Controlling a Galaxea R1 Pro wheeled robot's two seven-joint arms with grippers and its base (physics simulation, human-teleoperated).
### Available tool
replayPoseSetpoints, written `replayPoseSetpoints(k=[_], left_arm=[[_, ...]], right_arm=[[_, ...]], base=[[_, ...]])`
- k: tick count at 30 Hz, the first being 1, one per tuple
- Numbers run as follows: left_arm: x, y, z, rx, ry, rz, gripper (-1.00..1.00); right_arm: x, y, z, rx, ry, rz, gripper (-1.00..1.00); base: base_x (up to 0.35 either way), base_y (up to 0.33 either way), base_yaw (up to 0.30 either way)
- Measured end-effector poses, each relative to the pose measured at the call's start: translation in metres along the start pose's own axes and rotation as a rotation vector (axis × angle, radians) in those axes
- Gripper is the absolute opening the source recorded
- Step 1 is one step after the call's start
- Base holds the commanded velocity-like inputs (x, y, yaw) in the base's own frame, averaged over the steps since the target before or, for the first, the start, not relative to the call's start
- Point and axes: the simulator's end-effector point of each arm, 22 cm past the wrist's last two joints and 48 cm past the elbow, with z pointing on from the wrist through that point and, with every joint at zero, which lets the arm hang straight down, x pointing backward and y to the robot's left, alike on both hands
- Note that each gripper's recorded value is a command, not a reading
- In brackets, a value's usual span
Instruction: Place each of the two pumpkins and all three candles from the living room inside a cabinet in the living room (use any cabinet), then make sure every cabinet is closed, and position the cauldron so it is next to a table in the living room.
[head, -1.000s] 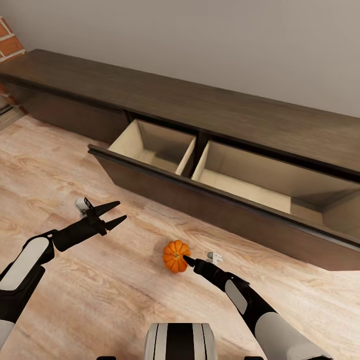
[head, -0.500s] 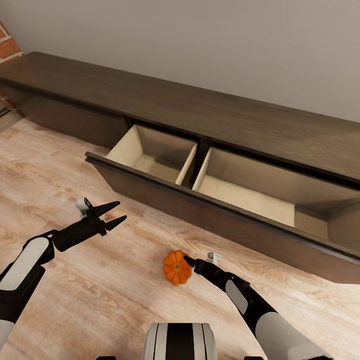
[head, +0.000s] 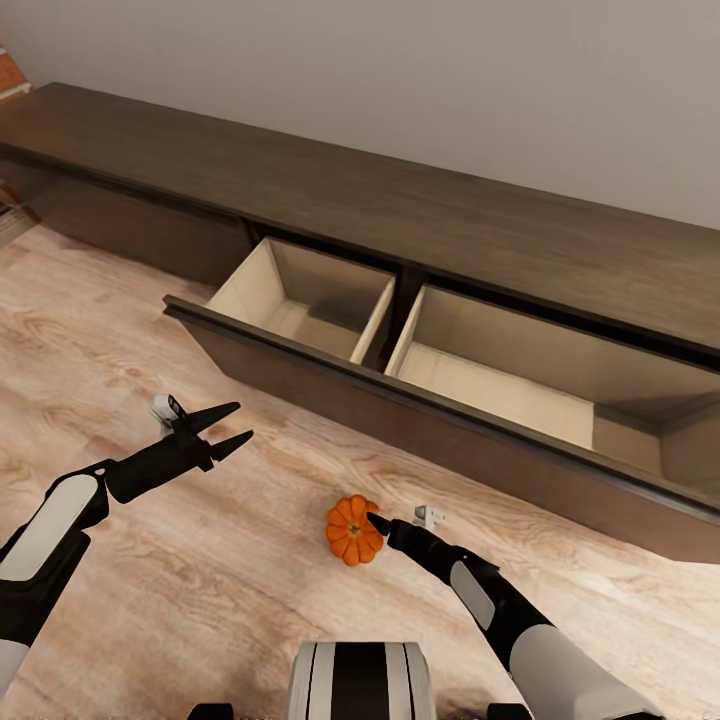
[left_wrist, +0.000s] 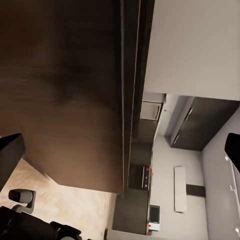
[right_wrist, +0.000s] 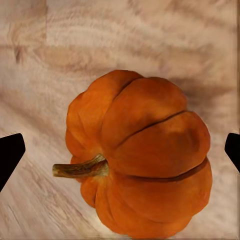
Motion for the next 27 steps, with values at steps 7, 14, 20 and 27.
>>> replayPoseSetpoints(k=[7,14,20,27], left_arm=[[0.002,0.017,0.001,-0.015,0.003,-0.021,1.0],[0.003,0.034,0.002,-0.028,0.005,-0.045,1.0],[0.004,0.044,0.002,-0.037,0.007,-0.059,1.0],[0.004,0.044,0.002,-0.037,0.006,-0.059,1.0]], right_arm=[[0.014,-0.013,0.004,0.017,0.023,0.019,1.0],[0.026,-0.024,0.008,0.03,0.044,0.037,1.0],[0.035,-0.029,0.011,0.034,0.065,0.02,1.0],[0.034,-0.027,0.011,0.026,0.065,0.011,1.0]], base=[[0.0,0.0,0.0],[0.0,0.0,0.0],[0.0,0.0,0.0],[0.0,0.0,0.0]])
